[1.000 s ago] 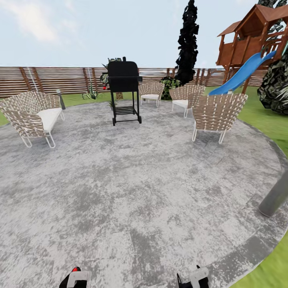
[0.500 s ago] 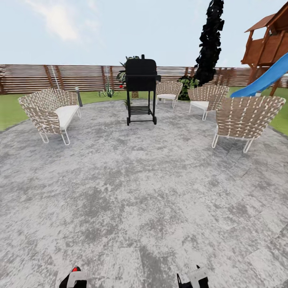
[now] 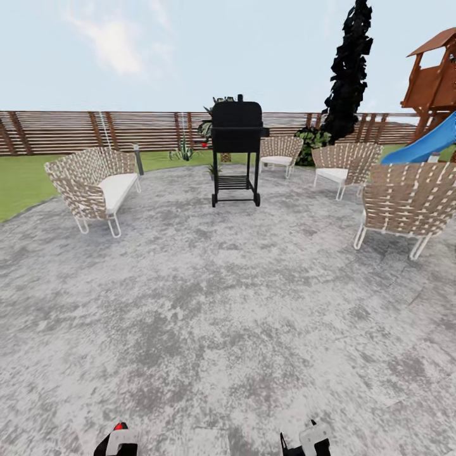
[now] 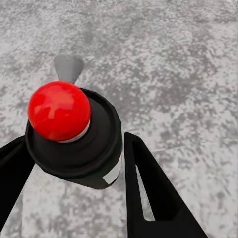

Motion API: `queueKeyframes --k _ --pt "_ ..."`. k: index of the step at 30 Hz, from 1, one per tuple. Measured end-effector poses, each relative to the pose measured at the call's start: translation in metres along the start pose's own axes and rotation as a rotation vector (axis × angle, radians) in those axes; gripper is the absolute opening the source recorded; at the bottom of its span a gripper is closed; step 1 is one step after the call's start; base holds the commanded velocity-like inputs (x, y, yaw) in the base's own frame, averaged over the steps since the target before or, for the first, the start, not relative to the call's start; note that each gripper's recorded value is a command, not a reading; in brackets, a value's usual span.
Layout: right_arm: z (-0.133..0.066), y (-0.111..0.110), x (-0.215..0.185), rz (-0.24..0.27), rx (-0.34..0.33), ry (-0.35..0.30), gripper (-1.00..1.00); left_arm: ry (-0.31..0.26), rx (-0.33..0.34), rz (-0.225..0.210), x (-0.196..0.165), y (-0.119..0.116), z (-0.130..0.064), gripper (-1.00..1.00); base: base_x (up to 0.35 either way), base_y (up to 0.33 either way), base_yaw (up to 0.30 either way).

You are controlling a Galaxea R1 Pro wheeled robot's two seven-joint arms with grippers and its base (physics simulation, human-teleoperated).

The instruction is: Pick up the pesticide atomizer in the garden and spray insectifuge to fully cover both potted plants in the garden.

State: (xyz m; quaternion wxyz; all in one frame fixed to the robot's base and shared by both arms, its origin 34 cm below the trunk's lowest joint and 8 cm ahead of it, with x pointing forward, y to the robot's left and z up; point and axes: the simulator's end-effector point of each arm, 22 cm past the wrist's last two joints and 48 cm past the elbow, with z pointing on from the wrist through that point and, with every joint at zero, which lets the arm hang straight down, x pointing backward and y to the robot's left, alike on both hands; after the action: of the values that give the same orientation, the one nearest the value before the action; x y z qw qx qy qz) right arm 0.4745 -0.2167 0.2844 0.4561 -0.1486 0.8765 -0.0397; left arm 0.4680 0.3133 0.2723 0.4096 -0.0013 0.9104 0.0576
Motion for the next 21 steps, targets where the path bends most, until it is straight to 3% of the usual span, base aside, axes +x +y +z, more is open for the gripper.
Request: queueKeyframes --k 11,21 --pt "0.0 0.0003 0.0 0.0 -0.001 0.0 1.0 0.0 0.0 0.0 0.0 0.0 0.0 -1.0 0.339 0.0 0.009" --pt "0.0 0.0004 0.0009 0.0 -0.001 0.002 1.0 0.002 0.0 0.0 0.0011 0.0001 0.0 -1.0 0.339 0.0 0.234"
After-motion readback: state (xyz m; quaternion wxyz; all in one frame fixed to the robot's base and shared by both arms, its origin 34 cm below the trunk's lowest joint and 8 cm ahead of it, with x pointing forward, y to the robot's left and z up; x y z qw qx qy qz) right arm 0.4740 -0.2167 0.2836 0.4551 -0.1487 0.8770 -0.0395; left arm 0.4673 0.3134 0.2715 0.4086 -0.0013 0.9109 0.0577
